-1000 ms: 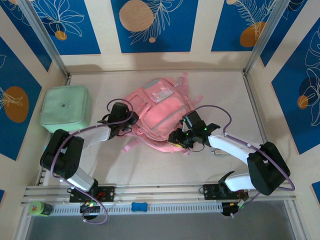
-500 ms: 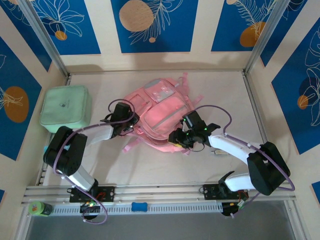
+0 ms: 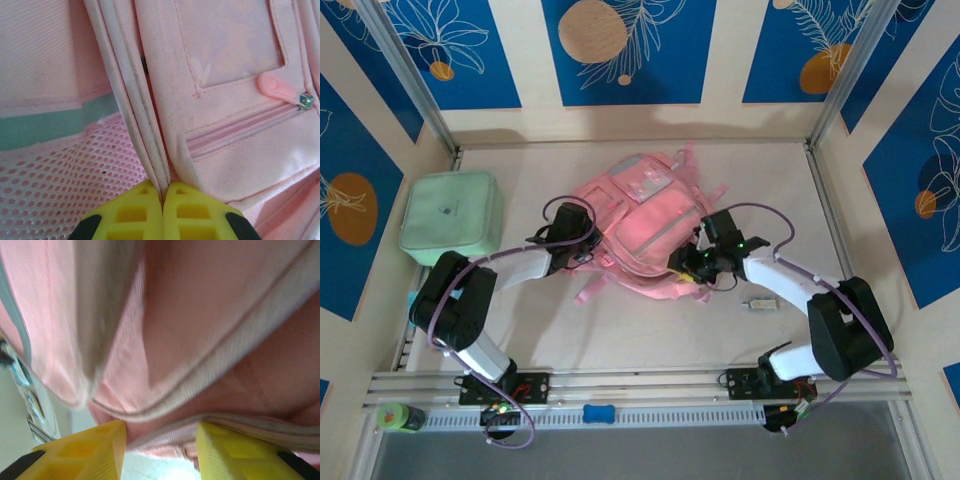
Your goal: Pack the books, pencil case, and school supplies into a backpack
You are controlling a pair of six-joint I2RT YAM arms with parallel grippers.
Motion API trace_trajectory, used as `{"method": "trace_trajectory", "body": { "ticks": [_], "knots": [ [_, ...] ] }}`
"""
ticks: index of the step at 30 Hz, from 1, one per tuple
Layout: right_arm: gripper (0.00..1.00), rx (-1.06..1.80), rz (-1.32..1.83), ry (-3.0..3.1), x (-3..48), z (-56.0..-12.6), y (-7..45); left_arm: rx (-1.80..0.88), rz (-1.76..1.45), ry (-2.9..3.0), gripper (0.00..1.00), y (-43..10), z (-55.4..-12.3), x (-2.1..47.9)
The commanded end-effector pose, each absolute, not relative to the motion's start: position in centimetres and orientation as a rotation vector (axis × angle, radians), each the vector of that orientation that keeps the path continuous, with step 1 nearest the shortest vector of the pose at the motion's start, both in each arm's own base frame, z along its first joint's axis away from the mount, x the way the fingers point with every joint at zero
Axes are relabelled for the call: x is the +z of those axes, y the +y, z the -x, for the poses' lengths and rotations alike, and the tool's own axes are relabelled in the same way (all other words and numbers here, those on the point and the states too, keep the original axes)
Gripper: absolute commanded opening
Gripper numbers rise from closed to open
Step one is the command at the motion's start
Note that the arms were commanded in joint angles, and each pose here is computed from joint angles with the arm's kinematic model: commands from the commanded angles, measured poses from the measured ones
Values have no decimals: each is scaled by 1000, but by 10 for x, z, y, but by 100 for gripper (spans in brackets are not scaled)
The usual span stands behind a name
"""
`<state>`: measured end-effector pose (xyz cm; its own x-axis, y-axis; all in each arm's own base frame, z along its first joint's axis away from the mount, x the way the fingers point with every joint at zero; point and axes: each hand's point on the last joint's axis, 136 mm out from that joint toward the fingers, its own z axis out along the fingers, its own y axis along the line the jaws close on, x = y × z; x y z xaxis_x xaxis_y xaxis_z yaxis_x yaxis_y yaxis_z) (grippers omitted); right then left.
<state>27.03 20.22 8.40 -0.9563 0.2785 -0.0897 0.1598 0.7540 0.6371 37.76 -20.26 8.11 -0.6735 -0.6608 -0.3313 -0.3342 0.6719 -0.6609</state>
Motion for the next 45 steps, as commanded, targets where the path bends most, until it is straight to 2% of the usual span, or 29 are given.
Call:
{"method": "trace_trajectory", "body": {
  "ticks": [1, 6, 10, 15, 22, 28, 35, 37, 45],
  "knots": [
    [42, 986, -310, 2707, 97, -306, 191, -821, 722, 2297, 0, -215, -367, 105],
    [43, 954, -301, 2651, 113, -357, 173, -880, 700, 2297, 0, -238, -345, 107],
    [54, 902, -296, 2641, 127, -370, 162, -915, 716, 2298, 0, -247, -345, 104],
    [64, 806, -260, 2651, 135, -337, 159, -953, 701, 2264, 0, -253, -349, 119],
    [65, 603, -104, 2680, 141, -273, 188, -1004, 691, 2264, 0, -265, -340, 127],
    [60, 580, 10, 2646, 132, -249, 243, -1023, 713, 2238, 0, -267, -336, 131],
    [42, 543, 71, 2632, 102, -273, 303, -1020, 712, 2230, 0, -268, -335, 134],
    [40, 586, 83, 2598, 100, -281, 316, -1011, 713, 2230, 0, -267, -335, 133],
    [34, 548, -37, 2541, 90, -305, 323, -1018, 706, 2222, 0, -268, -337, 135]
  ]
}}
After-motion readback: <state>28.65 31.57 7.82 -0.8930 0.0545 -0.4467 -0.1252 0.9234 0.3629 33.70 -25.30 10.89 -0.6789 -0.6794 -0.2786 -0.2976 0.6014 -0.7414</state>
